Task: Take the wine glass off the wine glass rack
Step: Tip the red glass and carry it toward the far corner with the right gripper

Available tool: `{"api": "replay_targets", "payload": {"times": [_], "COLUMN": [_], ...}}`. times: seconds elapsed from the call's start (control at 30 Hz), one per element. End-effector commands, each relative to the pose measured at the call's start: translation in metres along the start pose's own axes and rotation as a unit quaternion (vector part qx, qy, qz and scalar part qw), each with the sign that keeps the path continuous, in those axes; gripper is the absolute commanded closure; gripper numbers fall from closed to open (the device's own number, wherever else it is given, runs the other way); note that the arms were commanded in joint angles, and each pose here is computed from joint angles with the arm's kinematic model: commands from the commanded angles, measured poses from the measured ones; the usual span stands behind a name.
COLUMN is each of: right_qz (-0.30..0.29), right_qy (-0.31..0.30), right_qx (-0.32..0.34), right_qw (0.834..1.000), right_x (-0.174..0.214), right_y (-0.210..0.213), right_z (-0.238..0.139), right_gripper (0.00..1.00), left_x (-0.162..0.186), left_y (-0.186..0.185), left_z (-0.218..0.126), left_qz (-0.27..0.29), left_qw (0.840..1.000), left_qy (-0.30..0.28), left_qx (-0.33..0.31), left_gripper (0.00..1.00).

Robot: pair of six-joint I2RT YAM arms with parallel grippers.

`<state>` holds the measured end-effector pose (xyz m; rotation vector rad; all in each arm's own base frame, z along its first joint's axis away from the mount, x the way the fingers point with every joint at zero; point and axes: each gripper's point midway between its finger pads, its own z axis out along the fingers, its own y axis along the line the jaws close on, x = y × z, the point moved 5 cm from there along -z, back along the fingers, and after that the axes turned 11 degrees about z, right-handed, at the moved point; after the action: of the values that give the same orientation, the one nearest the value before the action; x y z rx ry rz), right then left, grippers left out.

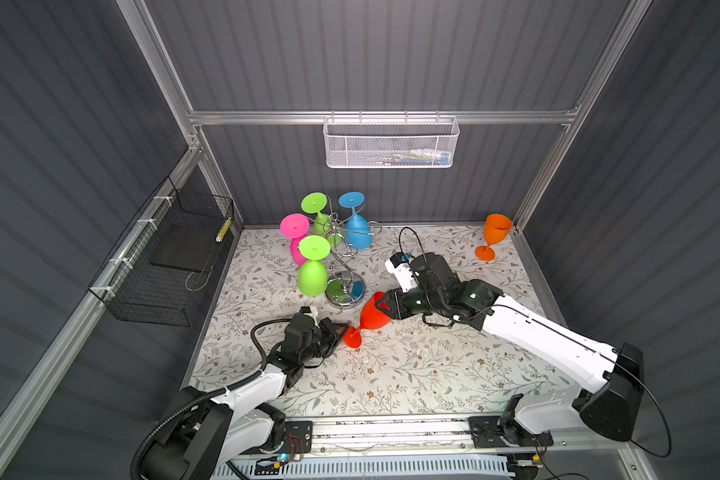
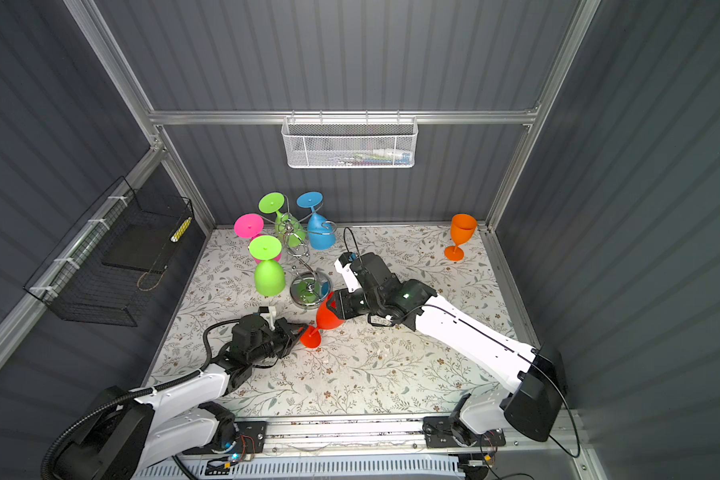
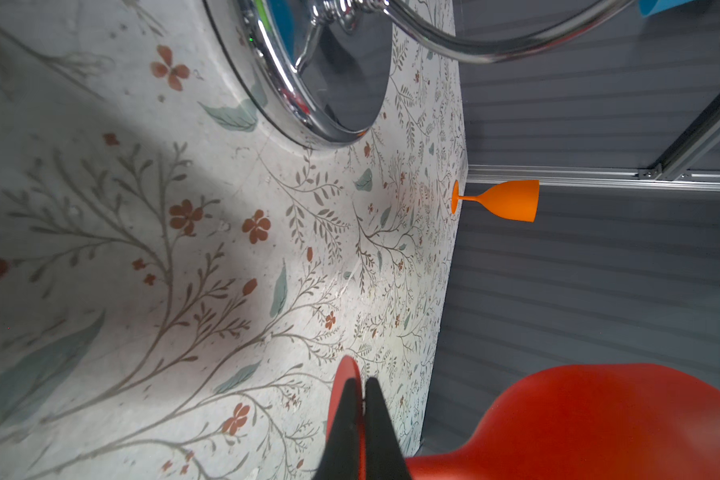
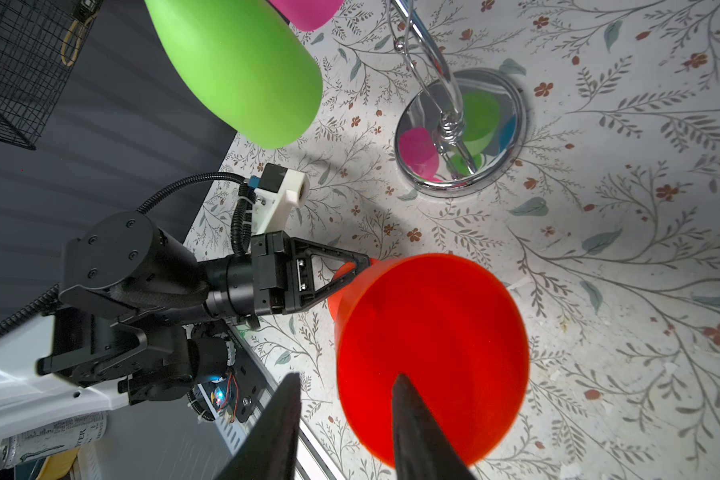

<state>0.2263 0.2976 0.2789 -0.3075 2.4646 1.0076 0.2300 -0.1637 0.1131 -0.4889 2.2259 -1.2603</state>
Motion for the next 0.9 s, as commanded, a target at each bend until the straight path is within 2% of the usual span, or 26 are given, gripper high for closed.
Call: {"api": "replay_targets", "payload": {"times": [0.0,0.43,0.57,0.87], "right_qz": [-0.018,-0.053,-0.056,-0.065], "right_qy": [-0.001,0.002,0.003,0.008], "right_qx": [0.016,0.046,0.045,0.047], "right_qw": [1.0,0.998,0.997,0.997], "right_x": [-0.001,-0.007,-0.007,-0.008], "right_y": [0.006,0.016,0.019,0.026], "right_z": [0.004,0.01,0.013,0.02], "right_gripper": [0.62,0.77,0.85,0.87], "left_x": [-0.004,-0.004,-0.005,-0.007], "left_y": [-0.013,-0.018,-0.02,-0.022], "left_z": [0.001,0.007,0.009,0.008], "left_qz": [0.004,-0.004,-0.008,-0.01], "left_qw": [0.999,0.994,0.992,0.99], "left_qy": [-0.004,-0.001,-0.002,-0.009], "left_qx": [0.049,0.109,0.126,0.139], "left_gripper": [1.0,1.0,1.0,1.0]}}
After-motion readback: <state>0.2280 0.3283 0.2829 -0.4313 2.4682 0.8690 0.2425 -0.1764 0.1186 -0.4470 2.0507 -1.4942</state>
